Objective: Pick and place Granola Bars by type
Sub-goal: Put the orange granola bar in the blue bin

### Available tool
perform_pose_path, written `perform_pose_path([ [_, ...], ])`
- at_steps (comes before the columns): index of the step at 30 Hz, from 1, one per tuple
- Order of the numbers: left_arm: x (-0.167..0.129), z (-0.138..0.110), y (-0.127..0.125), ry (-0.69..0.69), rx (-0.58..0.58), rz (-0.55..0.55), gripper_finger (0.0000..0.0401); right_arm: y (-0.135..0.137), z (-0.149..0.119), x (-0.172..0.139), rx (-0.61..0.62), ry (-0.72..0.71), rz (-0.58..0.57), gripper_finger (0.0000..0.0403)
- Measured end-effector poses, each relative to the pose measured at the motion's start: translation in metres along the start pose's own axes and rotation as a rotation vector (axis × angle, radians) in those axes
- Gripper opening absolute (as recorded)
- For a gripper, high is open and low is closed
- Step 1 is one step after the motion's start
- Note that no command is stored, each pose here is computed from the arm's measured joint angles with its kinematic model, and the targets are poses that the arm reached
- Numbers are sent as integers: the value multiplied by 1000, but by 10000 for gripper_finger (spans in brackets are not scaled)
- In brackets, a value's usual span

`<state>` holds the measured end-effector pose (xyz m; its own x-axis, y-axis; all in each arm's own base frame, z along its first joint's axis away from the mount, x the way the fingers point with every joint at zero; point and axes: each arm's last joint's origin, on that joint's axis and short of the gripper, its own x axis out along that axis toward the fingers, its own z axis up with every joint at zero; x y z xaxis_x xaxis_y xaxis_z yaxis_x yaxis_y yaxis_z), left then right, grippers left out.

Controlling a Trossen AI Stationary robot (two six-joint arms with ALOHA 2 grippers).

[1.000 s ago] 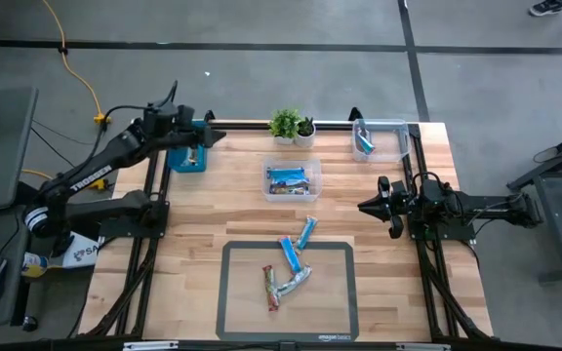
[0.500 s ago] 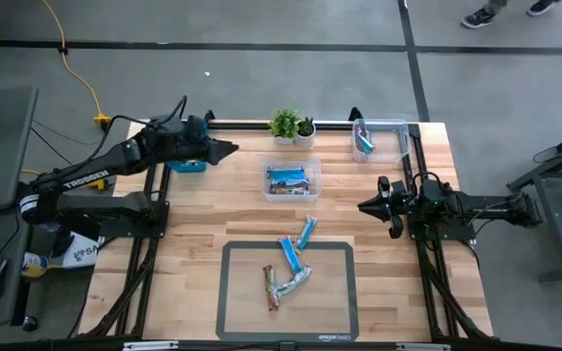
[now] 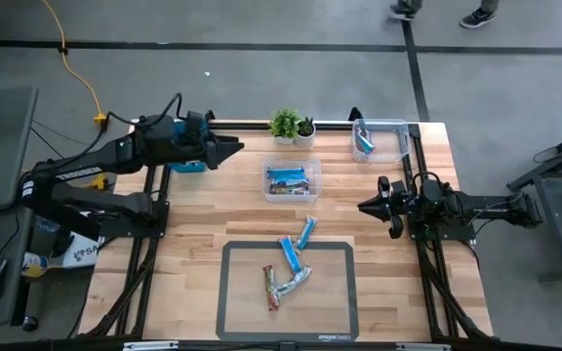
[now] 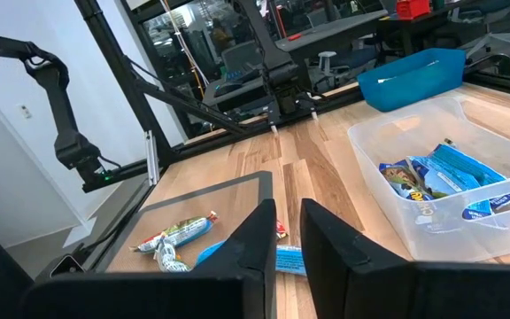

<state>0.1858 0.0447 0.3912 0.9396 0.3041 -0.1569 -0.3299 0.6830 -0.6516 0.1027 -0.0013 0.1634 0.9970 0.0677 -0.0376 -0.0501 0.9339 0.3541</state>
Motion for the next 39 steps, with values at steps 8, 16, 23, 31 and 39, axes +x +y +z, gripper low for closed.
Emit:
perform_pose_path([
  [8,24,8,-33,37,56,-58,248,0,0,0,0,0,0,36],
  [16,57,0,-63,107,57,-101,248,0,0,0,0,-1,0,35],
  [23,86,-21,-87,163,49,-99,248,0,0,0,0,-1,1,39],
  [31,108,-51,-100,267,-2,-27,248,0,0,0,0,-2,1,35],
  [39,125,-86,-102,313,-35,99,248,0,0,0,0,-2,1,35],
])
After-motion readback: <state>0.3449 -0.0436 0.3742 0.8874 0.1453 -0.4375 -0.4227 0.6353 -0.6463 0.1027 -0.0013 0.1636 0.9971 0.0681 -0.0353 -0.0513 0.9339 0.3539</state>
